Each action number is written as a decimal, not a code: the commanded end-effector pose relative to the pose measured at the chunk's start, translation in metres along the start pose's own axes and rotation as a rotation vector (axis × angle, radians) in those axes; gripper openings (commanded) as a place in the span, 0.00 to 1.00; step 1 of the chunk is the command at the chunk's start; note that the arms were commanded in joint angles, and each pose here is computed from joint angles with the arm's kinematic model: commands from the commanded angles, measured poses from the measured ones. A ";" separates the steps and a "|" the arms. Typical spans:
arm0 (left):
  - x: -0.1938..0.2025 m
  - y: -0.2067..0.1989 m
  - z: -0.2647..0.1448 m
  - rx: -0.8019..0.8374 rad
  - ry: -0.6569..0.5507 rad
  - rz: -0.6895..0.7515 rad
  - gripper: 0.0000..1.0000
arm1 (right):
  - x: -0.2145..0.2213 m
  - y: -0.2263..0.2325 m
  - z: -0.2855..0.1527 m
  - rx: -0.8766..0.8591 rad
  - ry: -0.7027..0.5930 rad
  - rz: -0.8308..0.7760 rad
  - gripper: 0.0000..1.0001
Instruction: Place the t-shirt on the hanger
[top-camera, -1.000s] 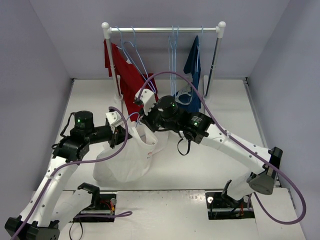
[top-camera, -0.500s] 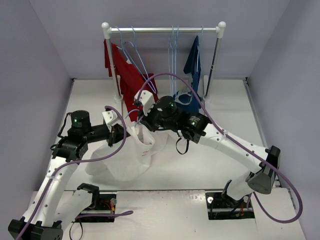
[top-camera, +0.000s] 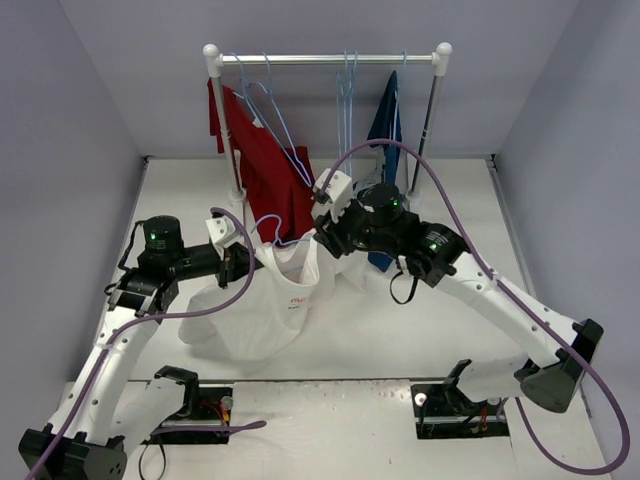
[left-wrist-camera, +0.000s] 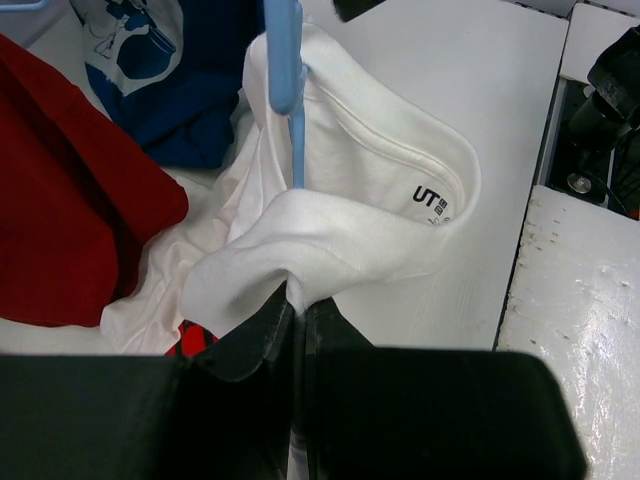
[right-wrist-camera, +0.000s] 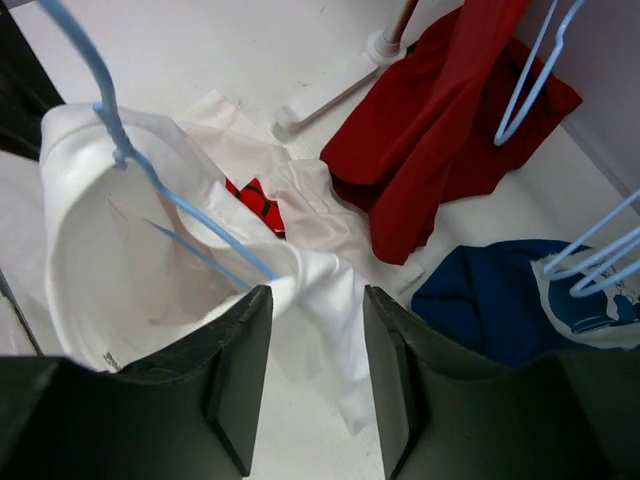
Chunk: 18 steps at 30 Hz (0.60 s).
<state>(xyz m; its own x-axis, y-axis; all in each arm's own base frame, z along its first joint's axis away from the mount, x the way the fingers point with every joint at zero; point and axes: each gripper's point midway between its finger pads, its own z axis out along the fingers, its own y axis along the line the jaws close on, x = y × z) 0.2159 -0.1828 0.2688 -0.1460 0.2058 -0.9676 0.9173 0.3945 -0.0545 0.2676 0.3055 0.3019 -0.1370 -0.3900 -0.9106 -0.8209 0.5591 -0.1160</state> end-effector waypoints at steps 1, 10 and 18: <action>-0.032 0.002 0.000 0.026 -0.082 0.094 0.00 | -0.006 -0.011 -0.025 -0.002 -0.069 -0.006 0.41; -0.039 -0.003 -0.002 0.061 -0.075 0.094 0.00 | 0.044 -0.015 -0.022 -0.001 0.028 -0.083 0.67; -0.043 -0.014 -0.007 0.093 -0.066 0.100 0.00 | 0.047 -0.019 -0.004 -0.022 0.059 -0.168 0.81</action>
<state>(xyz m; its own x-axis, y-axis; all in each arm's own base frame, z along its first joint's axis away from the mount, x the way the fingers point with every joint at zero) 0.2129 -0.1869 0.2766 -0.1670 0.2092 -0.9635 0.9315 0.3536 -0.0847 0.2611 0.2622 0.2419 -0.1274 -0.5309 -0.8378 -0.8470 0.4977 -0.1866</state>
